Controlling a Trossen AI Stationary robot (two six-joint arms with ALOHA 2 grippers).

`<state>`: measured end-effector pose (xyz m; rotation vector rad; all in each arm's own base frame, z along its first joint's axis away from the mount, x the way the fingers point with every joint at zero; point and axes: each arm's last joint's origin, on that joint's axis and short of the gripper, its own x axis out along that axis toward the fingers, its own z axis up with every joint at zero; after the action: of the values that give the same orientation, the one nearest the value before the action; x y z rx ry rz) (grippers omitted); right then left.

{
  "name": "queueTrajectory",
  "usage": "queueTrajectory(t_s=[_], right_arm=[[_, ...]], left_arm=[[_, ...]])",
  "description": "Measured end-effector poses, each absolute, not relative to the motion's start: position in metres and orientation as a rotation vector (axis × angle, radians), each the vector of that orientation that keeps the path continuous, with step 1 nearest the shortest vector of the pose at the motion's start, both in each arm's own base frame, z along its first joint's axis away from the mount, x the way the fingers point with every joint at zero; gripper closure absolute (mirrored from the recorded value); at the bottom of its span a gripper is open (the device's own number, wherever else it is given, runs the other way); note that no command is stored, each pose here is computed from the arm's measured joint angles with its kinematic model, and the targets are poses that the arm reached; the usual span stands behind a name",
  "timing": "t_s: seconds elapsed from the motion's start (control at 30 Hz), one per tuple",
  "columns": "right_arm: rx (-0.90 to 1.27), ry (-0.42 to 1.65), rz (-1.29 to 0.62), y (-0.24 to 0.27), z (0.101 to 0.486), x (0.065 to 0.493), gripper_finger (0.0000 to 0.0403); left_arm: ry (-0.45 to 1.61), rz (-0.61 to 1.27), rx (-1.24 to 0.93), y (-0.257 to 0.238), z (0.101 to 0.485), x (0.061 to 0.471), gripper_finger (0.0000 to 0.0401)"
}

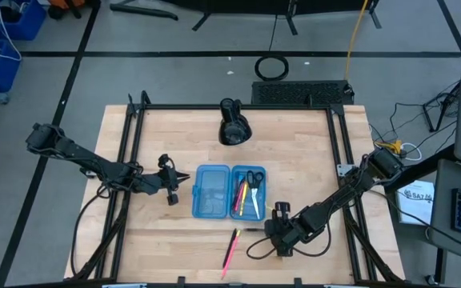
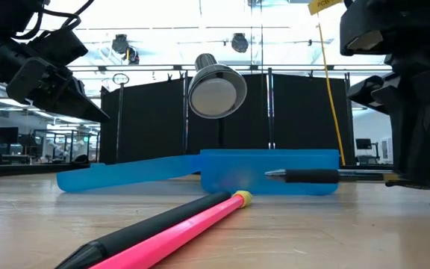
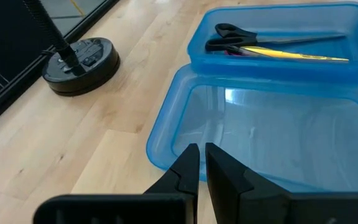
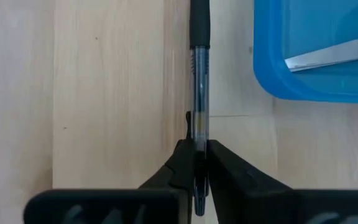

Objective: Pick & place school supplies into a supply box
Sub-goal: Put the right black pen into the blue supply box

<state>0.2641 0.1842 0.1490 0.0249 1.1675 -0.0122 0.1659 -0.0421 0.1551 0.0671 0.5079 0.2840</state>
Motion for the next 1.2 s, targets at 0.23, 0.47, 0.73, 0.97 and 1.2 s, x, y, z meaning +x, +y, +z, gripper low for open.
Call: queueTrajectory(t_s=[0.23, 0.47, 0.73, 0.97, 1.2], right_arm=[[0.029, 1.152, 0.032, 0.187, 0.160, 0.271, 0.0379], [-0.059, 1.188, 0.044, 0.181, 0.190, 0.285, 0.0379], [-0.188, 1.293, 0.010, 0.122, 0.244, 0.318, 0.0379], [-0.394, 1.421, 0.113, 0.055, 0.259, 0.328, 0.0380], [-0.647, 1.575, 0.262, 0.032, 0.265, 0.317, 0.0380]], left_arm=[[0.509, 0.281, 0.066, -0.042, 0.155, 0.166, 0.0368], [0.509, 0.281, 0.066, -0.042, 0.155, 0.166, 0.0368], [0.508, 0.281, 0.065, -0.042, 0.155, 0.166, 0.0368], [0.517, 0.281, 0.069, -0.042, 0.154, 0.165, 0.0368], [0.544, 0.283, 0.081, -0.042, 0.152, 0.164, 0.0368]])
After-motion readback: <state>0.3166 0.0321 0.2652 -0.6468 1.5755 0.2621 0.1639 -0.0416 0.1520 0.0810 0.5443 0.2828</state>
